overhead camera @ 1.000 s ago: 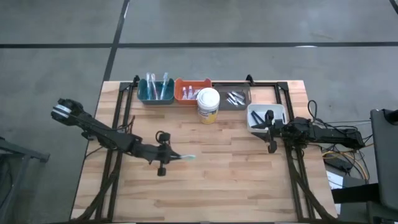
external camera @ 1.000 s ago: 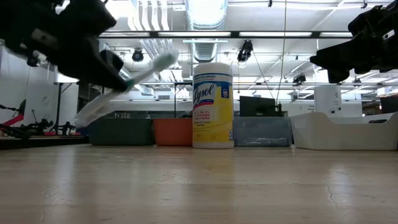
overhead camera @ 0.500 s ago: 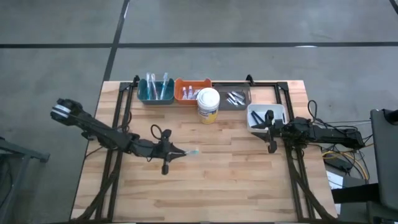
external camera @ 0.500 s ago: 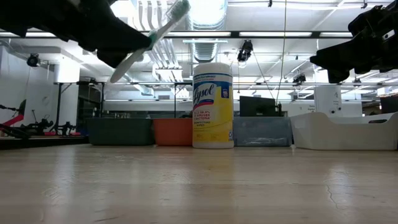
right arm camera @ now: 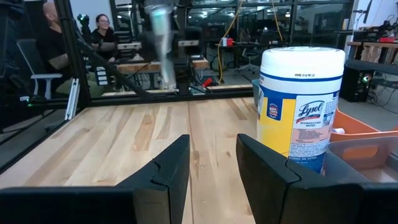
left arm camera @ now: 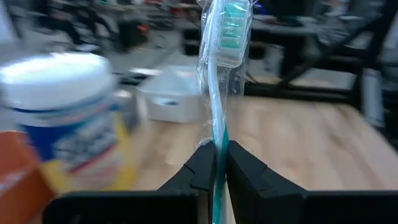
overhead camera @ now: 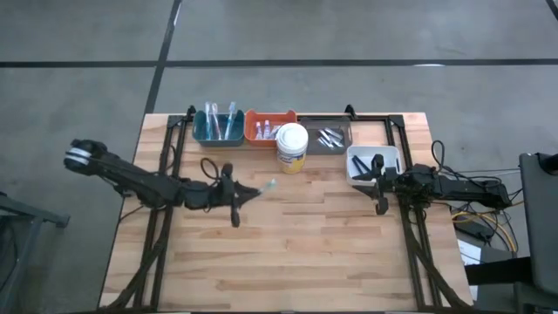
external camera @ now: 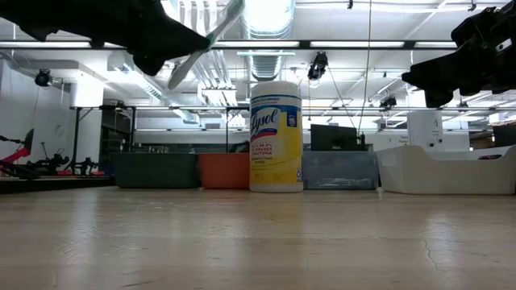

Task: Pick & Place Travel size toiletries
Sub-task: Put the green toothbrush into the blue bin

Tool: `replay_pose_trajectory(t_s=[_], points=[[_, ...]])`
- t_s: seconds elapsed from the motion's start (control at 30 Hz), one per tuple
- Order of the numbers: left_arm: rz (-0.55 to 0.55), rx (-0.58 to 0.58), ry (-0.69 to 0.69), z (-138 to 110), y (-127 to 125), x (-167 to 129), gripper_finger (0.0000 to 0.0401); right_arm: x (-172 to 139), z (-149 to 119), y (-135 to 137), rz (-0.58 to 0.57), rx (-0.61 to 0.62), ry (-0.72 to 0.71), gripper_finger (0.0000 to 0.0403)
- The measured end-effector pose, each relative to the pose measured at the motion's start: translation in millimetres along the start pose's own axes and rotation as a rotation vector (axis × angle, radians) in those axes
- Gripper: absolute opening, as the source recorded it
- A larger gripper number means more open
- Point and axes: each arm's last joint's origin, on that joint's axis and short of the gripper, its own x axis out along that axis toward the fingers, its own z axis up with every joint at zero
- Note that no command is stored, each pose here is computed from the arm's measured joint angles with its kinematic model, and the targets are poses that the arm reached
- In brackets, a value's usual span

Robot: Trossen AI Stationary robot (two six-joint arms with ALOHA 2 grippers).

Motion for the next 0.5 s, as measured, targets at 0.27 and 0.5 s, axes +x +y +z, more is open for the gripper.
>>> replay_pose_trajectory(t_s=[0.27,0.5], points=[[0.244,-0.029,-0.082,16.0,30.8,-2.0,0.0028,0.0,0.0,0.0,0.0,0.0,0.0,0.013],[0.387,-0.054,-0.109,21.8,61.6,1.2,0.0028,0.0,0.0,0.0,0.0,0.0,0.0,0.013]])
